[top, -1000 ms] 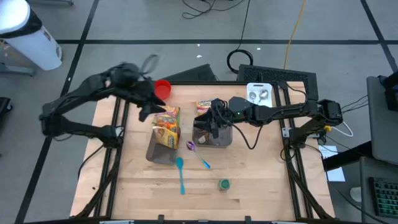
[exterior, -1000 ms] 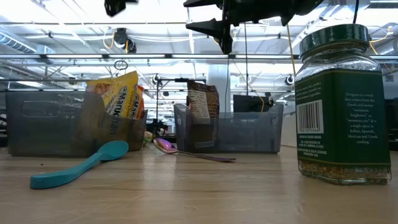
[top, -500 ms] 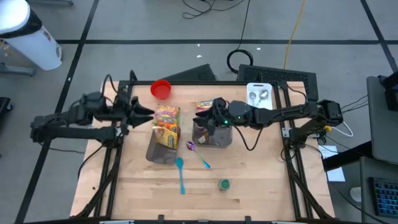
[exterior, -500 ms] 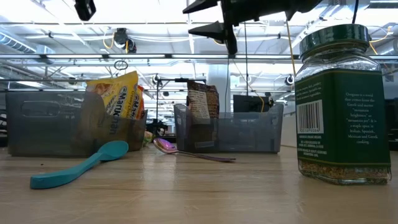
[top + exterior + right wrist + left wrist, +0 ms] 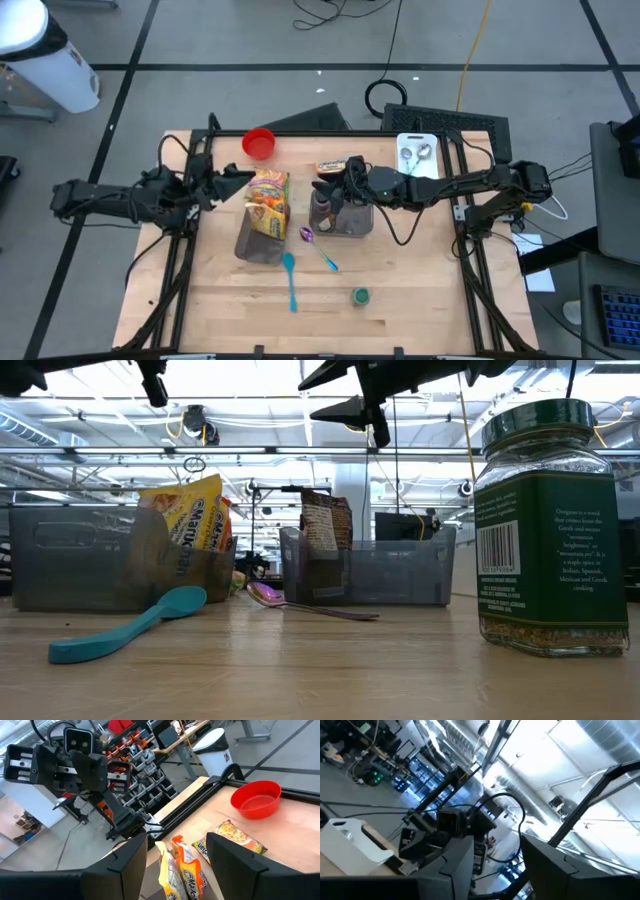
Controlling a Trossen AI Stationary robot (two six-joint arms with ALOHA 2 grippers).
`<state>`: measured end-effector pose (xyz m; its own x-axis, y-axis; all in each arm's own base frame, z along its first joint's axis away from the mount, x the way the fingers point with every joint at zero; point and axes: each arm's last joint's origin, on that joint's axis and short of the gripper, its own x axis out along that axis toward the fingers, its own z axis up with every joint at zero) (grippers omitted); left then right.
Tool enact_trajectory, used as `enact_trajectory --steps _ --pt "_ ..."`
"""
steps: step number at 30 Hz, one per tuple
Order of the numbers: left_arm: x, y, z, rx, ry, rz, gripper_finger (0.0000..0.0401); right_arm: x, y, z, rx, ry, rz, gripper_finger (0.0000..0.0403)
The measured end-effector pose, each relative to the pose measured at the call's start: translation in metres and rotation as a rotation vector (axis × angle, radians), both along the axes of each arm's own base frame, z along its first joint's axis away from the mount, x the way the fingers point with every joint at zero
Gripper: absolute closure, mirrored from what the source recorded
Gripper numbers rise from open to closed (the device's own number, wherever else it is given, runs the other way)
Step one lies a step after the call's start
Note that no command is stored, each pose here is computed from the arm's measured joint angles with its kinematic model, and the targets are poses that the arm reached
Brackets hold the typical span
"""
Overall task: Pick & Place Food Item
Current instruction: Put the green spice bottle into the right black bin
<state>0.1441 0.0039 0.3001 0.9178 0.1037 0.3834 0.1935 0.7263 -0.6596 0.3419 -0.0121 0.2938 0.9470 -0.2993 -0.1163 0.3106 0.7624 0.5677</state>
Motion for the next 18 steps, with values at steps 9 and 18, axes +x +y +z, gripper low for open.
enact_trajectory --steps 9,18 --pt "0.011 0.002 -0.007 0.032 0.06 0.085 0.0226 0.0 0.0 0.0 0.011 -0.007 0.0 0.0206" --pt "0.015 0.007 0.0 -0.098 -0.066 0.23 0.0226 0.0 0.0 0.0 0.009 -0.006 0.001 0.0206"
